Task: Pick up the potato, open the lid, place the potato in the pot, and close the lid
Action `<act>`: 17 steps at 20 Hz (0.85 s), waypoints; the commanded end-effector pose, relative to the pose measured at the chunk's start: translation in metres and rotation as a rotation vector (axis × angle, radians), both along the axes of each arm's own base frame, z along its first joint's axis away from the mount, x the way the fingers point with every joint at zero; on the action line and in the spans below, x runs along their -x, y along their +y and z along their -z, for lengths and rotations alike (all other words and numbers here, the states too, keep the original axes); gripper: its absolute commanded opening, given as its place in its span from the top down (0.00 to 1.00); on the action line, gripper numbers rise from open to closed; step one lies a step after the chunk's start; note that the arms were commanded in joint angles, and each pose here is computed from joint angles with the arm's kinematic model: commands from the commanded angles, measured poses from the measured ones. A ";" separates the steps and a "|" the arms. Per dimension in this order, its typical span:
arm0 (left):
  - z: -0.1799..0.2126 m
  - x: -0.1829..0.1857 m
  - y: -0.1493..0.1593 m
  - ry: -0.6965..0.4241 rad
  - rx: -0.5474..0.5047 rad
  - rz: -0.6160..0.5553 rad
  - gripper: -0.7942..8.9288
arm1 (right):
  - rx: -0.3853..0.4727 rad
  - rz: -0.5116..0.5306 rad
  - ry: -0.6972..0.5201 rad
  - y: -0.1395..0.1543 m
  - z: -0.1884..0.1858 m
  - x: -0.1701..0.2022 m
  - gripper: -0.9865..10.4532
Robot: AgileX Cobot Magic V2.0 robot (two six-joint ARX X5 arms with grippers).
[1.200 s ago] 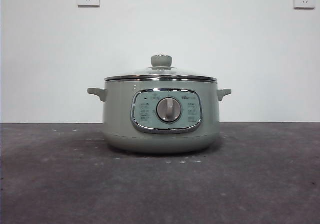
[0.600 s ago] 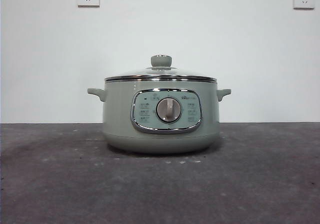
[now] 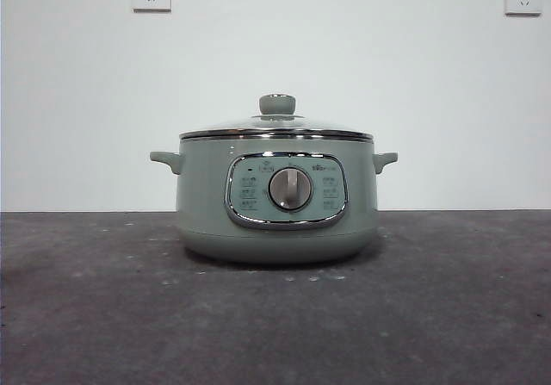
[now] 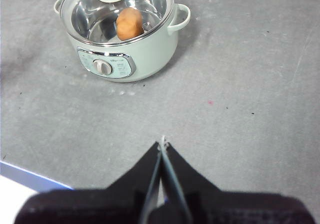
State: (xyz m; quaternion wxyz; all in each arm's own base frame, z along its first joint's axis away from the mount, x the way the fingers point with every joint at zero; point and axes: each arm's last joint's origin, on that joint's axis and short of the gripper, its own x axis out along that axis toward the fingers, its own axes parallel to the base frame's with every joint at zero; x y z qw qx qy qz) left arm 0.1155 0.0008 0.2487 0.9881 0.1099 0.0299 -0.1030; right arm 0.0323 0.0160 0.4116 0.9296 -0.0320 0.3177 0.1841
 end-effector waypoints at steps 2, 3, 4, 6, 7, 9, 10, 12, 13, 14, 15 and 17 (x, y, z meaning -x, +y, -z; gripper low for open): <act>0.042 0.009 0.000 0.022 0.047 -0.029 0.92 | 0.013 0.004 0.035 0.001 0.004 -0.001 0.91; 0.051 0.011 0.001 0.024 0.057 -0.044 0.92 | 0.014 0.004 0.036 0.001 0.004 -0.001 0.91; 0.061 0.013 0.001 0.027 0.074 -0.056 0.92 | 0.013 0.004 0.035 0.001 0.004 -0.001 0.91; 0.081 0.016 0.001 0.031 0.107 -0.058 0.92 | 0.014 0.004 0.035 0.001 0.004 -0.001 0.91; 0.089 0.016 0.001 0.035 0.125 -0.059 0.92 | 0.014 0.004 0.035 0.001 0.004 -0.001 0.91; 0.098 0.020 0.000 0.093 0.144 -0.065 0.92 | 0.013 0.004 0.035 0.001 0.004 -0.001 0.91; 0.098 0.020 0.000 0.096 0.146 -0.068 0.92 | 0.014 0.004 0.036 0.001 0.004 -0.001 0.91; 0.098 0.020 0.001 0.097 0.144 -0.069 0.92 | 0.016 0.004 0.040 0.001 0.004 -0.002 0.91; 0.097 0.020 0.000 0.092 0.151 -0.065 0.92 | 0.017 0.004 0.040 0.001 0.004 -0.002 0.91; 0.097 0.020 0.000 0.090 0.152 -0.054 0.92 | 0.017 0.004 0.041 0.002 0.004 -0.002 0.91; 0.098 0.020 0.000 0.093 0.152 -0.056 0.92 | 0.017 0.004 0.041 0.002 0.004 -0.002 0.91; 0.098 0.019 0.000 0.101 0.152 -0.056 0.92 | 0.017 0.004 0.041 0.002 0.004 -0.002 0.91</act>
